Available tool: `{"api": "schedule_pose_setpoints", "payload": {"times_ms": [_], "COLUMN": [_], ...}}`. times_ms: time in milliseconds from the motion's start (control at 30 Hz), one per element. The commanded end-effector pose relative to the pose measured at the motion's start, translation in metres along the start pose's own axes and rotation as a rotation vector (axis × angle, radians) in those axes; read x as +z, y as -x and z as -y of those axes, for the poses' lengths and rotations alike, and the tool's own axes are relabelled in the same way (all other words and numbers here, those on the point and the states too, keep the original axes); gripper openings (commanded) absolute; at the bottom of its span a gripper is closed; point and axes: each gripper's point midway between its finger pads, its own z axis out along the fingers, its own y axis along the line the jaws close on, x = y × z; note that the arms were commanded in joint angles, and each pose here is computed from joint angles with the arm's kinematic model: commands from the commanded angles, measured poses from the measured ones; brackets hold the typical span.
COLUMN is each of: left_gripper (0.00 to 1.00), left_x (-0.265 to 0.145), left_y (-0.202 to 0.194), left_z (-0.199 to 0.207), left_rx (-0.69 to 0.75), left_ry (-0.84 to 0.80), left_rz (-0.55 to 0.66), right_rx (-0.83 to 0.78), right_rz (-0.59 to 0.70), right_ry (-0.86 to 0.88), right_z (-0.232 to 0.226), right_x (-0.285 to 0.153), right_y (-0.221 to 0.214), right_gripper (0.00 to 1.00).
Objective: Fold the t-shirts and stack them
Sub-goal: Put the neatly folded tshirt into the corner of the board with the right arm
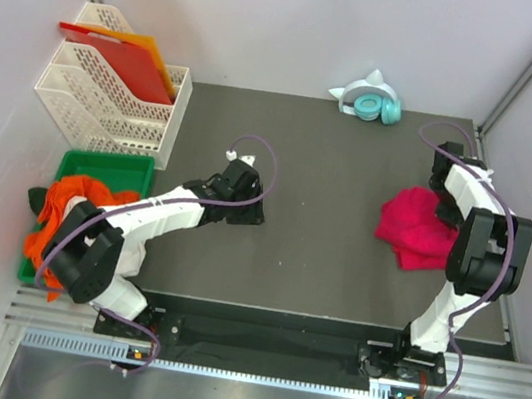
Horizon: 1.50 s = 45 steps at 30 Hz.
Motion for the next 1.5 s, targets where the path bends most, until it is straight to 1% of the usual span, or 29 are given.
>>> {"api": "schedule_pose_setpoints", "payload": {"times_ms": [0,67,167,233,433,567,633,667,700,733,767,833,867,933,967,1033,1067,1100,1167,1200,1233,1300,1367,1467], "left_gripper": [0.48,0.48,0.48,0.48,0.48,0.48,0.48,0.48,0.48,0.49,0.49,0.50,0.50,0.51,0.51,0.51,0.51,0.50,0.50,0.49,0.49,0.48,0.48,0.48], "left_x": [-0.008,-0.008,-0.008,-0.006,-0.007,-0.007,-0.007,-0.007,-0.008,-0.009,-0.009,-0.010,-0.011,-0.012,-0.013,-0.014,-0.014,-0.013,-0.011,-0.010,-0.010,-0.009,-0.009,-0.008], "left_y": [0.006,0.007,0.008,0.008,0.007,0.004,0.002,0.002,0.000,-0.001,0.000,-0.005,-0.005,-0.005,-0.003,-0.004,-0.005,-0.005,-0.008,-0.008,-0.010,-0.011,-0.014,-0.016], "left_z": [0.001,0.000,0.002,0.001,0.002,0.004,0.007,0.008,0.009,0.011,0.014,0.017,0.019,0.021,0.022,0.021,0.021,0.021,0.019,0.019,0.019,0.019,0.017,0.015], "left_rx": [0.021,0.025,0.029,0.028,0.021,0.015,0.015,0.018,0.023,0.028,0.032,0.035,0.038,0.041,0.043,0.045,0.044,0.039,0.035,0.029,0.025,0.020,0.017,0.006], "left_ry": [0.000,0.007,0.005,0.006,-0.002,-0.017,-0.033,-0.038,-0.046,-0.053,-0.064,-0.079,-0.085,-0.088,-0.091,-0.088,-0.087,-0.089,-0.083,-0.081,-0.081,-0.082,-0.082,-0.078], "left_rz": [0.019,0.021,0.022,0.020,0.019,0.014,0.010,0.012,0.014,0.015,0.023,0.018,0.021,0.024,0.030,0.030,0.029,0.028,0.019,0.016,0.012,0.009,0.005,0.008], "right_rx": [0.075,0.068,0.091,0.136,0.209,0.208,0.233,0.242,0.291,0.282,0.299,0.311,0.302,0.303,0.306,0.293,0.295,0.282,0.255,0.251,0.234,0.216,0.190,0.188], "right_rz": [-0.024,-0.050,-0.055,-0.033,-0.025,-0.048,-0.013,-0.004,0.073,0.108,0.139,0.202,0.202,0.231,0.244,0.261,0.289,0.291,0.244,0.221,0.183,0.120,0.053,-0.008], "right_ry": [0.053,0.047,0.039,0.041,0.049,0.039,0.070,0.118,0.192,0.239,0.300,0.366,0.392,0.429,0.441,0.497,0.543,0.574,0.623,0.631,0.636,0.622,0.604,0.558], "right_z": [-0.020,-0.020,-0.014,-0.006,0.015,0.022,0.024,0.019,0.017,0.015,0.010,0.009,0.006,0.005,0.006,-0.002,-0.008,-0.016,-0.035,-0.042,-0.049,-0.060,-0.067,-0.065], "right_x": [0.013,0.020,0.019,0.013,0.002,0.005,-0.002,-0.007,-0.020,-0.029,-0.042,-0.067,-0.075,-0.092,-0.097,-0.109,-0.117,-0.119,-0.112,-0.107,-0.098,-0.083,-0.067,-0.052], "right_y": [0.002,-0.011,-0.021,-0.020,-0.035,-0.049,-0.042,-0.042,-0.022,-0.014,-0.001,0.025,0.028,0.043,0.046,0.047,0.052,0.050,0.037,0.032,0.020,0.004,-0.019,-0.045], "right_gripper": [0.00,0.00,0.00,0.00,0.00,0.00,0.02,0.11,0.16,0.24,0.38,0.50,0.66,0.75,0.77,0.77,0.76,0.74,0.60,0.51,0.31,0.14,0.01,0.00]}}
